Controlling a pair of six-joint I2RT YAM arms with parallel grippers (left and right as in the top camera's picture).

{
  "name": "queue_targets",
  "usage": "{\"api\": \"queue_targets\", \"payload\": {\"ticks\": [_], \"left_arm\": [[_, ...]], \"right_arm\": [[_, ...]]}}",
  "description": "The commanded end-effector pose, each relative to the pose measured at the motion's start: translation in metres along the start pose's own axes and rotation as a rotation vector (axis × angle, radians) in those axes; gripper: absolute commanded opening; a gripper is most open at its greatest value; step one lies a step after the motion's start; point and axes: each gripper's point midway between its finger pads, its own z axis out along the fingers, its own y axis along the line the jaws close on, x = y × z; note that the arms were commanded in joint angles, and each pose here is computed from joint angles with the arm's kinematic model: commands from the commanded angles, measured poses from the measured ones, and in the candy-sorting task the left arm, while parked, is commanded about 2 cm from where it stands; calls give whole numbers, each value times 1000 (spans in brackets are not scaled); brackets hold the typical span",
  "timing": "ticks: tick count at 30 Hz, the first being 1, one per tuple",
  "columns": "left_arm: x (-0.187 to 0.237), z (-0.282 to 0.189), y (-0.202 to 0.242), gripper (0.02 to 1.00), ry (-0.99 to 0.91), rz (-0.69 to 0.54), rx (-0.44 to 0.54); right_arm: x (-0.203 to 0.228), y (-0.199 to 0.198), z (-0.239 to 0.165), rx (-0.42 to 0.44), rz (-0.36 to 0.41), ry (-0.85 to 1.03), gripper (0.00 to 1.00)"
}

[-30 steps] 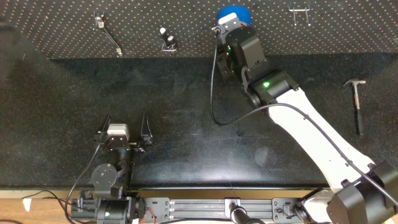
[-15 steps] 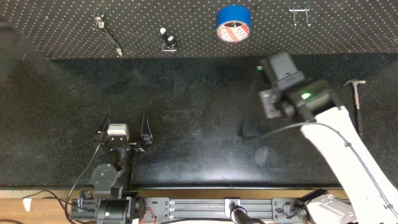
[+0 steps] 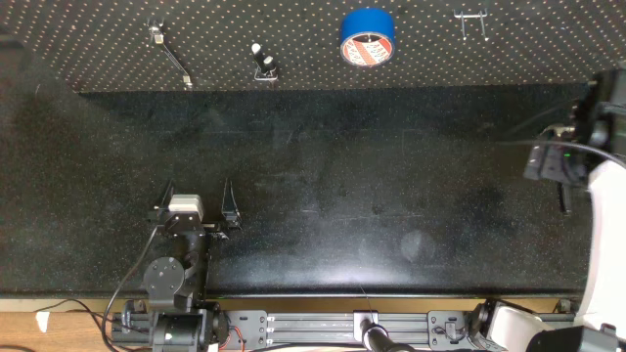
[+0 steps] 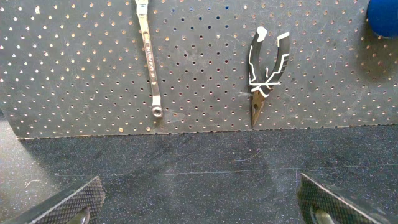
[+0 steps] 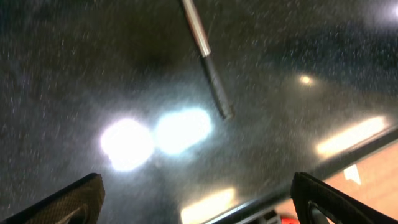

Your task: Place Tools Onto Pegboard

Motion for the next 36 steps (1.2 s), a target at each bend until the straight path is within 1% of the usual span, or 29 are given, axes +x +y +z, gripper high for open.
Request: {"api": "queue_targets", "payload": {"ticks": [1,2,5,7,9,12,14,19,23,27,28,33,36], "left_arm": [[1,0,-2,996,0,9,13],[0,0,-2,993,-1,9,13],[0,0,-2,996,-1,9,13],[0,0,-2,996,-1,9,13],[0,0,-2,996,-1,9,13],[1,0,-2,996,0,9,13],[0,0,-2,996,-1,9,13],[1,0,-2,993,0,9,13],[0,0,-2,996,-1,9,13],[0,0,-2,996,-1,9,13],[1,0,-2,996,0,9,13],[0,0,-2,996,-1,9,13],[1,0,-2,996,0,9,13]], "right_arm": [[-4,-11,12,-105,-124,-6,987],[-6,-13,16,-114,-134,-8,976],[-12,-10,35,-179,-199,6,976],[-12,-9,50,-191,-201,45,976],[-9,-5,80,-217,-203,129,976],[-4,1,107,-244,-205,200,976],[5,5,120,-267,-236,261,976],[-10,10,123,-257,-253,198,976],[-11,10,124,-255,-271,192,976],[-13,8,124,-250,-305,183,976],[-13,4,125,-224,-308,185,974],[-28,-3,128,-185,-306,126,976],[-32,-12,125,-133,-307,116,976]]}}
